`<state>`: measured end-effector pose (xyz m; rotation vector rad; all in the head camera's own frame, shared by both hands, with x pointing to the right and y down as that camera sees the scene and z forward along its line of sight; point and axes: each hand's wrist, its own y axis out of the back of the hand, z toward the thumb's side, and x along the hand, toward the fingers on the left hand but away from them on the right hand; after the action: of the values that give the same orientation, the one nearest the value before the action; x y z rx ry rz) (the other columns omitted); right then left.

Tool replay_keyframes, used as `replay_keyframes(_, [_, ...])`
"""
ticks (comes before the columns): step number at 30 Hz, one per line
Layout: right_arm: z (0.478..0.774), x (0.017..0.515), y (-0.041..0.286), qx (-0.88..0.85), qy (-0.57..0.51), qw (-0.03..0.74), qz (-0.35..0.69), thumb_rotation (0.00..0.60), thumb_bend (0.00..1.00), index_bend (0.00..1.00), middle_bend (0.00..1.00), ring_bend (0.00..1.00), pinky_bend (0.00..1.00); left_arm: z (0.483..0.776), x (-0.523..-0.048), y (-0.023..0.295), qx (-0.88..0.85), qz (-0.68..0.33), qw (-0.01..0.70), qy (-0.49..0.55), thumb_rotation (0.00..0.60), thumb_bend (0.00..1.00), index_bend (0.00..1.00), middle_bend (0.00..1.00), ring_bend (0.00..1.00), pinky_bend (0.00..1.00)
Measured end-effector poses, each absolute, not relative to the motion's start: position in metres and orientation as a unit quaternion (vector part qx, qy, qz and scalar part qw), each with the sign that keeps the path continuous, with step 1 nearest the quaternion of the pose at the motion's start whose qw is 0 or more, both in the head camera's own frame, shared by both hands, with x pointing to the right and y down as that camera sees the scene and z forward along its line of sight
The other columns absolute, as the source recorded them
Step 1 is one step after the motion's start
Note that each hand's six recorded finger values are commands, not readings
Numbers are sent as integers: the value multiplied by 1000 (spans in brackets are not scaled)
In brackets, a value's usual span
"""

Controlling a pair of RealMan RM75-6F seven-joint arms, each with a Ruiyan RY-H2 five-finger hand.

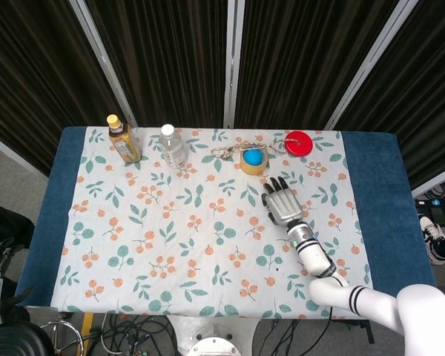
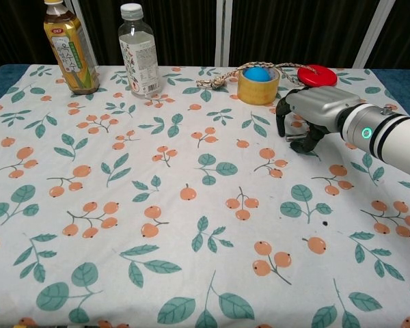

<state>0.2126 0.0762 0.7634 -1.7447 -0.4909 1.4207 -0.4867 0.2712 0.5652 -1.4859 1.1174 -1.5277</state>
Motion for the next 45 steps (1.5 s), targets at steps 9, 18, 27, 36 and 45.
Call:
replay_keyframes(9, [766, 214, 75, -689, -198, 407, 566, 600, 311, 520, 181, 0, 0, 566, -489, 273, -575, -595, 356, 435, 600, 118, 205, 109, 0, 0])
replay_keyframes(18, [758, 219, 74, -698, -220, 390, 558, 600, 349, 553, 196, 0, 0, 566, -491, 274, -572, -596, 355, 437, 600, 118, 205, 109, 0, 0])
replay_keyframes(27, [738, 245, 75, -727, -284, 320, 536, 600, 349, 559, 204, 0, 0, 567, -491, 273, -573, -596, 357, 436, 600, 118, 205, 109, 0, 0])
replay_keyframes(36, [738, 275, 73, -731, -328, 267, 535, 600, 350, 559, 205, 0, 0, 567, -490, 273, -572, -597, 356, 435, 600, 118, 205, 109, 0, 0])
replay_keyframes(45, [736, 285, 72, -732, -344, 263, 527, 600, 350, 542, 203, 0, 0, 567, -489, 271, -572, -597, 360, 432, 600, 118, 205, 109, 0, 0])
